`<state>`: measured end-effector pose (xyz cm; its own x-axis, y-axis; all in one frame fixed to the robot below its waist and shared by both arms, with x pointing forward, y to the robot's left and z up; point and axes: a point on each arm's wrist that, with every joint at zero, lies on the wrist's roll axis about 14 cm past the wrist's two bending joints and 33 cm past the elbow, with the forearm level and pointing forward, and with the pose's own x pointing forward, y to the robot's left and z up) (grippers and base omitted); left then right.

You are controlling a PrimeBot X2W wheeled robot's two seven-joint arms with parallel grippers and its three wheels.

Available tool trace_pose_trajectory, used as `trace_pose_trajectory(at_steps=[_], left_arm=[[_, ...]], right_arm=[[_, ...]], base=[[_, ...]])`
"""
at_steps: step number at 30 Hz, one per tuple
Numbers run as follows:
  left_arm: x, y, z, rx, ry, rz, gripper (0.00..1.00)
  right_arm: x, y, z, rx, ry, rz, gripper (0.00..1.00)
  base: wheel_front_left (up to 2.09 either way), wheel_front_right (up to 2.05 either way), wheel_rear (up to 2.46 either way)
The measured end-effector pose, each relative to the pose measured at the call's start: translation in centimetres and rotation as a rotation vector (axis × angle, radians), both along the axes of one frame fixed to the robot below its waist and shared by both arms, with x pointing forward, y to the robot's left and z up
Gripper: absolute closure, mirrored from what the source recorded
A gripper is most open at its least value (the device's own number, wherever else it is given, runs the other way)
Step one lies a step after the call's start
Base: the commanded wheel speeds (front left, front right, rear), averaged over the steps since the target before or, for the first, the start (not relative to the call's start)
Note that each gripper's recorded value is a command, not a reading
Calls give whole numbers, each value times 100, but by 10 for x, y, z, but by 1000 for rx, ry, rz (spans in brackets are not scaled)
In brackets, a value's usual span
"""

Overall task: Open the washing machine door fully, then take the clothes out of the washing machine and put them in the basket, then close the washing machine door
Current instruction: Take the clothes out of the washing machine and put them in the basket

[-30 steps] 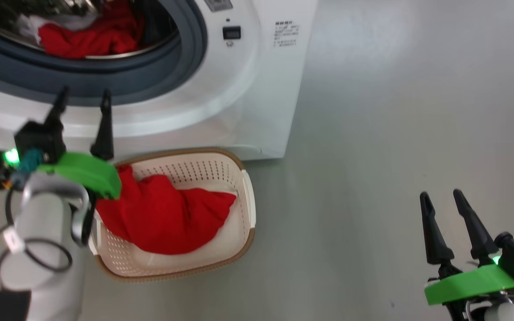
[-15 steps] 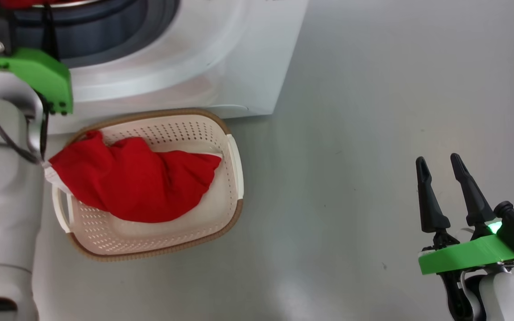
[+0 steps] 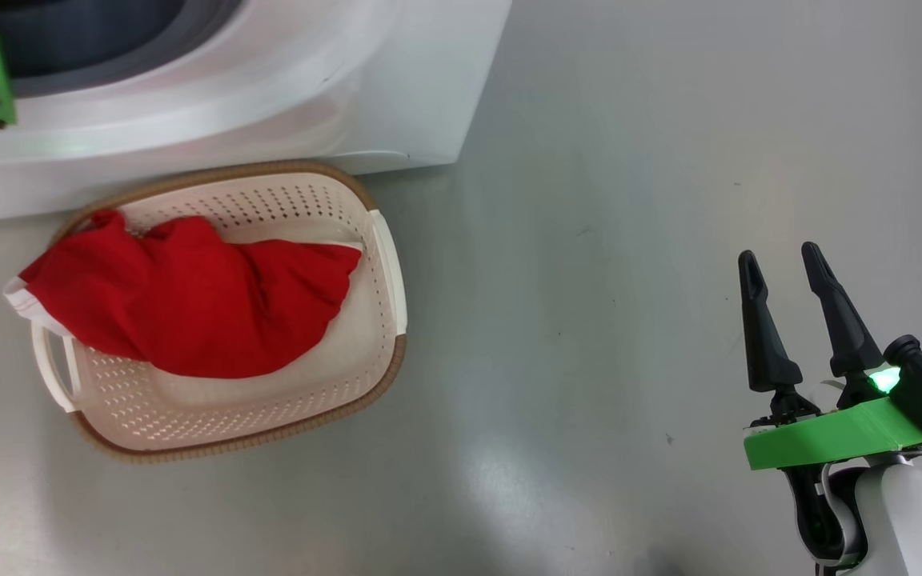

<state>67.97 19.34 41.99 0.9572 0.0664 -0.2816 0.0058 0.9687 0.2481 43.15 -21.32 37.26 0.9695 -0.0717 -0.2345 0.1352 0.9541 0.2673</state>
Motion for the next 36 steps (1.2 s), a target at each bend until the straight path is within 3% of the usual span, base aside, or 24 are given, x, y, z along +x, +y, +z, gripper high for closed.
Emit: trace_pose_trajectory(at_steps=[23,25,26,27,28,29,36], left_arm=[[21,20,-35,45,72,59,0],[22,18,-37,44,74,55,30],[22,17,-37,43,74,53,51],[23,17,-37,42,74,52,64],[23,16,-38,43,74,50,89],[23,15,-38,43,75,49,100],[23,12,-35,51,64,35,100]], right_arm=[[-6,-15,-9,-12,29,-41,0],[-6,-16,-8,-14,30,-44,0],[-7,-17,-8,-15,31,-45,0],[-7,-17,-8,-16,30,-46,0],[-7,-18,-7,-17,30,-48,0],[-8,-18,-7,-18,29,-49,0],[-7,-18,-4,-18,20,-48,0]], base=[[0,0,0],[0,0,0],[0,0,0],[0,0,0],[0,0,0],[0,0,0],[0,0,0]])
